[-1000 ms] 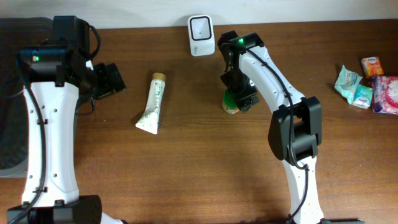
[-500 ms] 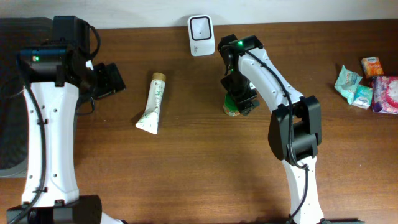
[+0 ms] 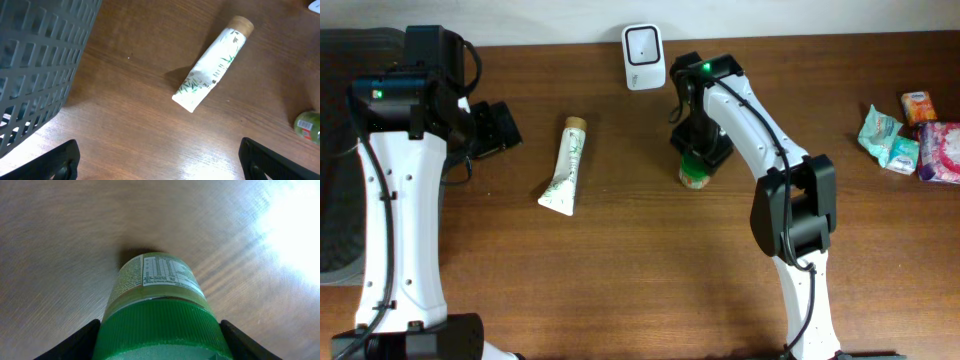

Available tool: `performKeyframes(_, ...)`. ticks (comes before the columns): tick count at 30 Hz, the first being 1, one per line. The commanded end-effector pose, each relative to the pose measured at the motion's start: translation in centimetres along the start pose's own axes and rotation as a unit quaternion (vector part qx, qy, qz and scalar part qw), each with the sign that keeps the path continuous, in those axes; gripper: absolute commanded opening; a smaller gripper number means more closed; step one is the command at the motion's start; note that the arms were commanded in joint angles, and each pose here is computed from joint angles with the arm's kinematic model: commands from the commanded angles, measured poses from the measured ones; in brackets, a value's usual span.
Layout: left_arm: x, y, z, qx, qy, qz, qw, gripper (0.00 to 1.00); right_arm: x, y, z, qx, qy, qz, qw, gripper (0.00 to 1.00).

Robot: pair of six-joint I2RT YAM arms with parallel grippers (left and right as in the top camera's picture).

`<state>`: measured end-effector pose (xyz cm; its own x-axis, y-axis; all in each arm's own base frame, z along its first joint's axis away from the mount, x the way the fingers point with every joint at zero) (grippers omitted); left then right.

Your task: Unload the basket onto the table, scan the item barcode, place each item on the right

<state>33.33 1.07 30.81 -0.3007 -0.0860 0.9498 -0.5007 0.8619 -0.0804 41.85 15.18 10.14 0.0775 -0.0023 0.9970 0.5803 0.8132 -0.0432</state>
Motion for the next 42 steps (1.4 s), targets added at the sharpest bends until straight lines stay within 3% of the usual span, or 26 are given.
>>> performKeyframes(1,0.6,0.4,0.0,0.007,-0.010,0.000,1.000,0.99,2.4,1.3,-0.7,0.214,-0.031,-0.033,0.976,0.66)
performKeyframes(5,0.6,0.4,0.0,0.007,-0.010,0.000,1.000,0.99,2.1,1.1,-0.5,0.370,-0.029,-0.022,0.928,0.65)
performKeyframes(11,0.6,0.4,0.0,0.007,-0.010,0.000,1.000,0.99,1.8,0.9,-0.7,0.480,-0.032,-0.011,0.876,0.68)
performKeyframes(14,0.6,0.4,0.0,0.007,-0.010,0.000,1.000,0.99,1.7,1.0,-0.8,0.478,-0.034,-0.010,0.878,0.72)
performKeyframes(16,0.6,0.4,0.0,0.007,-0.010,0.000,1.000,0.99,1.6,0.9,-0.7,0.479,-0.032,-0.009,0.877,0.99)
performKeyframes(17,0.6,0.4,0.0,0.007,-0.010,0.000,1.000,0.99,1.6,0.9,-0.7,0.478,-0.032,-0.009,0.878,0.99)
performKeyframes(21,0.6,0.4,0.0,0.007,-0.010,0.000,1.000,0.99,2.3,1.0,-0.9,0.375,-0.037,-0.016,0.926,0.99)
performKeyframes(26,0.6,0.4,0.0,0.007,-0.010,0.000,1.000,0.99,7.0,0.6,-0.4,0.251,-0.050,-0.034,0.966,0.99)
performKeyframes(30,0.6,0.4,0.0,0.007,-0.010,0.000,1.000,0.99,8.3,0.5,0.2,0.246,-0.042,-0.045,0.967,0.99)
performKeyframes(36,0.6,0.4,0.0,0.007,-0.010,0.000,1.000,0.99,4.6,-1.2,0.0,0.210,-0.010,0.011,0.978,0.99)
performKeyframes(42,0.6,0.4,0.0,0.007,-0.010,0.000,1.000,0.99,1.9,-0.1,-0.1,0.200,-0.004,-0.005,0.980,0.99)
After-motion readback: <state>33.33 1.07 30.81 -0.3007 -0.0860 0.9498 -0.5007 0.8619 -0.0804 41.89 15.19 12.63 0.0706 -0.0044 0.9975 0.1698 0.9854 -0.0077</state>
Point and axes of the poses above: each gripper's point midway between its finger pads, its own x axis back along the fingers, its own y axis along the line the jaws close on, z = x × y, the point moved 4 cm from there along x, back along the fingers, and after that the axes turned 7 degrees about x, right-handed, at the moved point
